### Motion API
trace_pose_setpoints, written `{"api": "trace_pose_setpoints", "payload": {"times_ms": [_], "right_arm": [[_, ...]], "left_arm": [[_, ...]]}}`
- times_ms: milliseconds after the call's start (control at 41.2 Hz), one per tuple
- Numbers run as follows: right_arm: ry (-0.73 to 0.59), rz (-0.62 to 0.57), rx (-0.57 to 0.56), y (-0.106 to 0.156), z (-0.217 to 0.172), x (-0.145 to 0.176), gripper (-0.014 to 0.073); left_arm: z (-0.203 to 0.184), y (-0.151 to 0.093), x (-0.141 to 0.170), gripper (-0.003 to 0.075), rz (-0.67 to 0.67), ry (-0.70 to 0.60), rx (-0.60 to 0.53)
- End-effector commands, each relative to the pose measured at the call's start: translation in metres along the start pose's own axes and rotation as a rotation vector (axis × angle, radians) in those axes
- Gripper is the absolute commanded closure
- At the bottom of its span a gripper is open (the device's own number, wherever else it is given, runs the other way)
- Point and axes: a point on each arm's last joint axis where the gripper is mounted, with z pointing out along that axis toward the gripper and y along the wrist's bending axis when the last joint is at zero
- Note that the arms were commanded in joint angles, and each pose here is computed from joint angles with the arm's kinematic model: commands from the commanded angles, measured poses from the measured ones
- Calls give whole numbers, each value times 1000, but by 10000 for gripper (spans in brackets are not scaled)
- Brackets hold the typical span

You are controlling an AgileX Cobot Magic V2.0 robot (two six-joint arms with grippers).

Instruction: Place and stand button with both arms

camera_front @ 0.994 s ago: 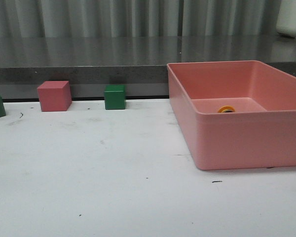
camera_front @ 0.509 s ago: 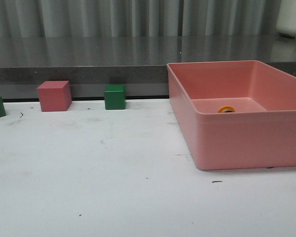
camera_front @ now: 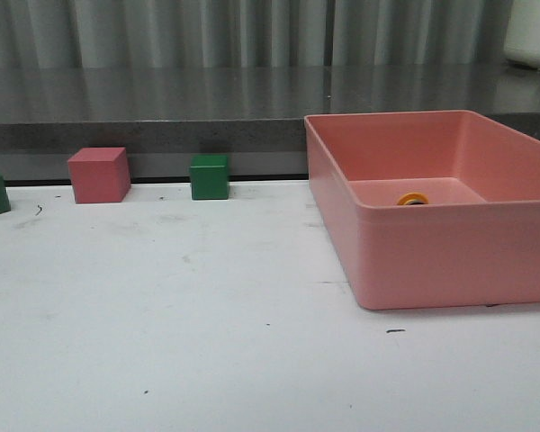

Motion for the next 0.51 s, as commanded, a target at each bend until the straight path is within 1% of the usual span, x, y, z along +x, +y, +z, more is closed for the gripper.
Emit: {"api": "trace_pose_setpoints", "payload": {"times_ms": [0,97,194,364,485], "right_arm": [[17,-7,8,-1,10,-32,663],[113,-6,11,-2,22,-45,663],[191,-7,11,-2,37,-49,663],[273,-8,9,-1,55,-40,663],[294,-9,8,-1,62,-38,663]], "left_arm": [[11,-3,-30,740,-10,60,5],[22,-4,-38,740,-9,193,-2],[36,-4,-38,740,-12,261,-7],[54,-3,-31,740,-13,330,-13],[60,-3,-29,740,-14,351,-16]]}}
